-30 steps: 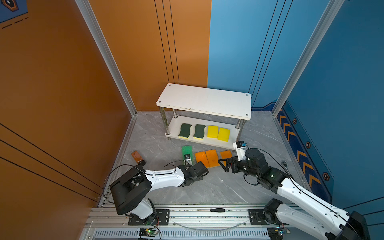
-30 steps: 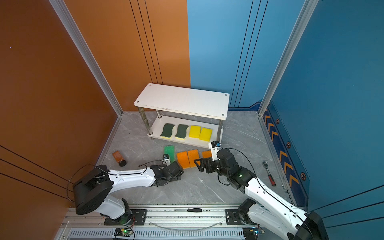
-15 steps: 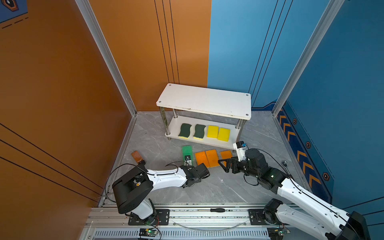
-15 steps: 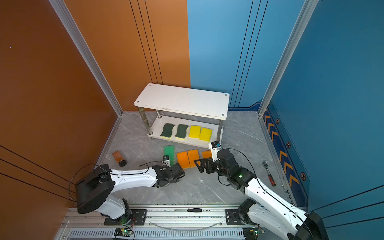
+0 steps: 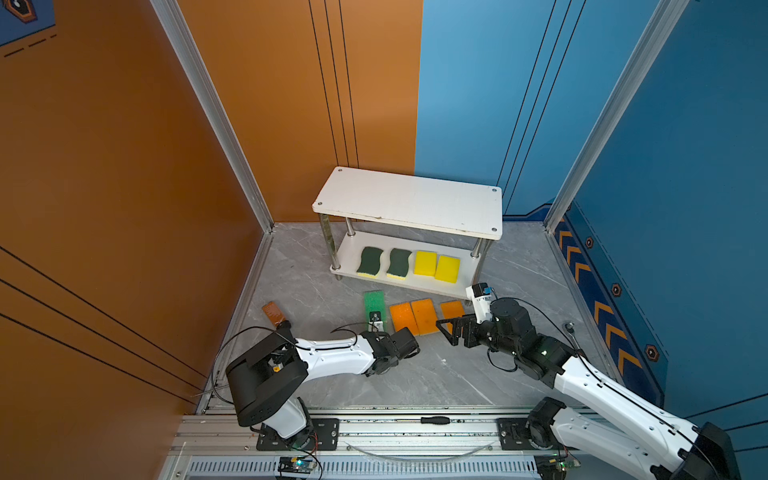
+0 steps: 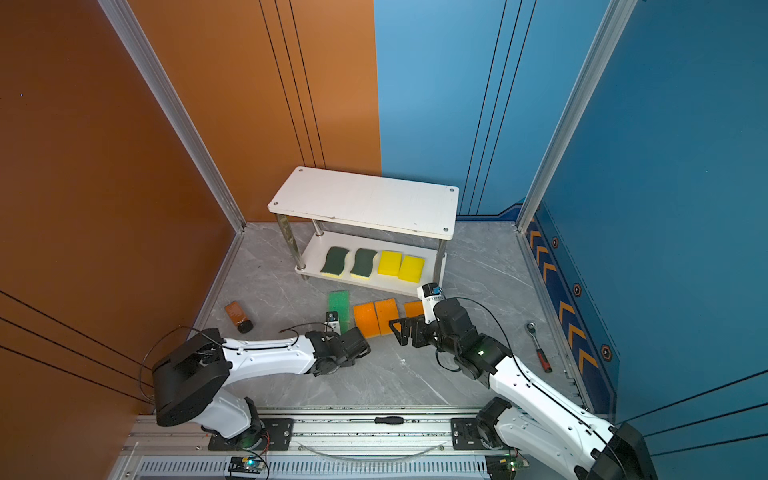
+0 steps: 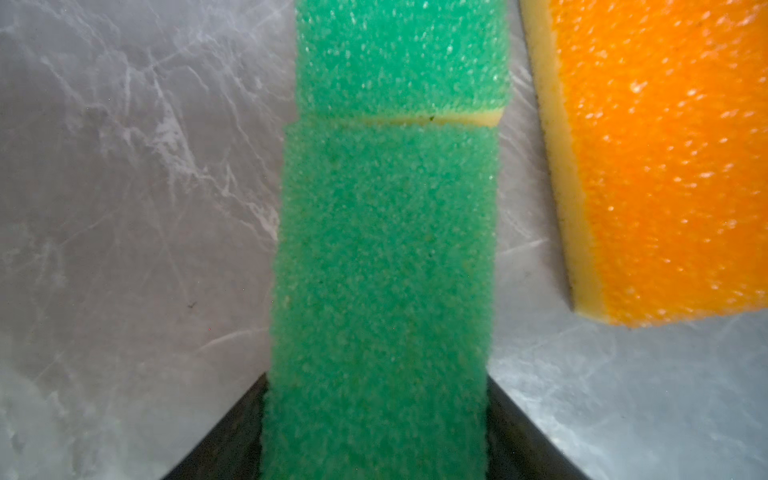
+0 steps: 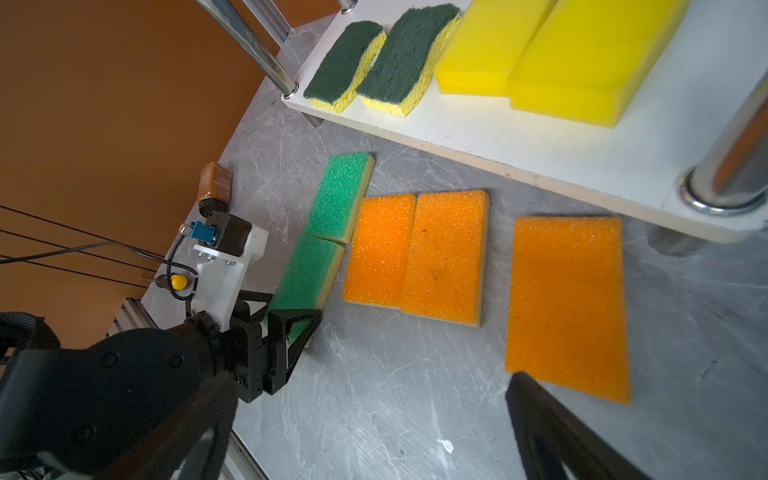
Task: Place and organize the cleaning sponges onto the shelf
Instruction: 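Lift the bright green sponge off the table with the left gripper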
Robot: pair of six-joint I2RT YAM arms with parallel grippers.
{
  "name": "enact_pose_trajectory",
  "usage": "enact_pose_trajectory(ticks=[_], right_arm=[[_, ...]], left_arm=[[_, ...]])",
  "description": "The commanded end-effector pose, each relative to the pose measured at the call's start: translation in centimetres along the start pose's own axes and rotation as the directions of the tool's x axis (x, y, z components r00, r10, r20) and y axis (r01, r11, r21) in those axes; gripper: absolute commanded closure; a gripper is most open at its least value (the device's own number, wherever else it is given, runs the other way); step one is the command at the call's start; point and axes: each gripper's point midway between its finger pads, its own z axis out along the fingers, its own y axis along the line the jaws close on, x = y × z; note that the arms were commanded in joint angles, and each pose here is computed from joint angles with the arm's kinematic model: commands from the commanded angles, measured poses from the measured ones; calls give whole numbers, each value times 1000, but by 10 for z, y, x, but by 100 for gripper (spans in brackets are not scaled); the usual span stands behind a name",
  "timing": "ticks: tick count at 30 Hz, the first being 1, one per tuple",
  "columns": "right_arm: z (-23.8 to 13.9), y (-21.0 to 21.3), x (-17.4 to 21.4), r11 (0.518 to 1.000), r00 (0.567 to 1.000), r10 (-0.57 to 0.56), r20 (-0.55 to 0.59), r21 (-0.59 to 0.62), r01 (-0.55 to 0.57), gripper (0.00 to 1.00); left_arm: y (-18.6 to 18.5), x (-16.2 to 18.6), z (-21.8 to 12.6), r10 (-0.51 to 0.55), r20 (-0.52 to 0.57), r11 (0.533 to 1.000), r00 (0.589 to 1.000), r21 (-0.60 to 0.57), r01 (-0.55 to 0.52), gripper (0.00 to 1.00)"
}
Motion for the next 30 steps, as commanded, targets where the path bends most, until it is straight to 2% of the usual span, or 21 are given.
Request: enact_pose_trajectory(ticks=[1,17,30], right_arm=[[0,2,1,1000,1000,3,6,-12,-3,0],[1,1,1,1000,1000,8,2,-10,-8,0],[1,2,1,1000,1000,7,3,-12,-7,0]], left_arm=[[2,1,-1,30,2,999,1000,-27,-30,29],[-4,-17,-23,90,56,996,994,-19,-89,42],[-5,-26,-37,95,88,995,992,1,-96,43]])
